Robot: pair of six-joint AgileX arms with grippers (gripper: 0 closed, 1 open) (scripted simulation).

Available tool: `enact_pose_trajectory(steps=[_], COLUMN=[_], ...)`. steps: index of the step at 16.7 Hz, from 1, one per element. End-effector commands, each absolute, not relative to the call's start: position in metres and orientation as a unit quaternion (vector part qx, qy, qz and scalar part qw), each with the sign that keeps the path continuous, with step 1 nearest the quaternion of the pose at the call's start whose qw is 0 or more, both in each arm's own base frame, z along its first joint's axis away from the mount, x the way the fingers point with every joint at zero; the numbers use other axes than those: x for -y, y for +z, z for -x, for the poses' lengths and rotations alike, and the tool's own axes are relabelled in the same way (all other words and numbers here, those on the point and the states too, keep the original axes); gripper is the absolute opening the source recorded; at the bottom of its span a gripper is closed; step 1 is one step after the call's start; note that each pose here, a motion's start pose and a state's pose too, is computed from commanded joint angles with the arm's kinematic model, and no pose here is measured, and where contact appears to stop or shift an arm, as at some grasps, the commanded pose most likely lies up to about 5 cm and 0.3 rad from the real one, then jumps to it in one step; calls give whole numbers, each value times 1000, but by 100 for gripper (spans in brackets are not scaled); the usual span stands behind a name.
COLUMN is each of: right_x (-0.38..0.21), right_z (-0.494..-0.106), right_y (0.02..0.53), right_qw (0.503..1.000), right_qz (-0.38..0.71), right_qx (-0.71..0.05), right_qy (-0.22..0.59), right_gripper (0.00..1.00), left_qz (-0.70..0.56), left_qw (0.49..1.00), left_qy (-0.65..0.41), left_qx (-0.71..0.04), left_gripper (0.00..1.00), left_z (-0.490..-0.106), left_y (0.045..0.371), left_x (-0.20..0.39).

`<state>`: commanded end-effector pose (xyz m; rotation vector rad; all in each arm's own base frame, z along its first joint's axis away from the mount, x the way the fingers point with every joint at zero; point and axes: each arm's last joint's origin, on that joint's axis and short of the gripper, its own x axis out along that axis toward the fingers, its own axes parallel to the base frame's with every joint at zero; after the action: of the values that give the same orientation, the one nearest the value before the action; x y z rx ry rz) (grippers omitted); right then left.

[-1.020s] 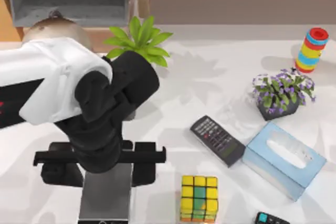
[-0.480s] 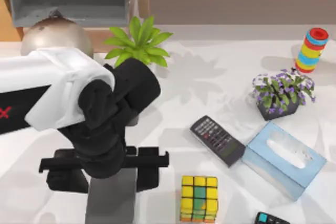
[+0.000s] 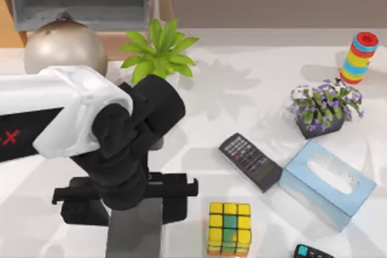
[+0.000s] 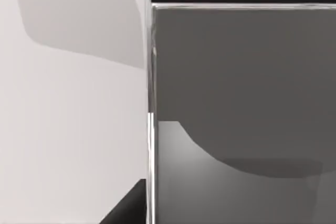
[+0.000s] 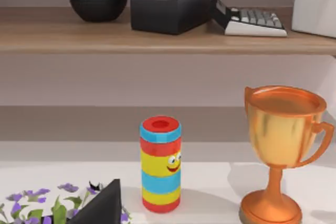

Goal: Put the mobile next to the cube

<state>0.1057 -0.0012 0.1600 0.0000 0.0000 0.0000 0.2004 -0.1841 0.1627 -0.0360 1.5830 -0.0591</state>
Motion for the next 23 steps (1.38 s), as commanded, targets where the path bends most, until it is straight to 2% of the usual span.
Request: enact_pose_trajectory(steps=[8, 13, 23], right_x=[1, 1, 1], right_z=[-106, -106, -106], right_y=[160, 160, 160], right_qw=[1000, 1000, 1000], right_qz=[0, 0, 0], right_qx=[0, 0, 0], right_qy=[0, 0, 0], right_gripper=[100, 100, 100], left_qz=[-6, -8, -8], left_qw=[711, 710, 710], left_qy=[-9, -8, -8], left_qx=[-703, -704, -704], left_gripper=[0, 0, 75], left_z=[-200, -200, -200], left_y=[138, 137, 137], left_x=[180, 180, 180])
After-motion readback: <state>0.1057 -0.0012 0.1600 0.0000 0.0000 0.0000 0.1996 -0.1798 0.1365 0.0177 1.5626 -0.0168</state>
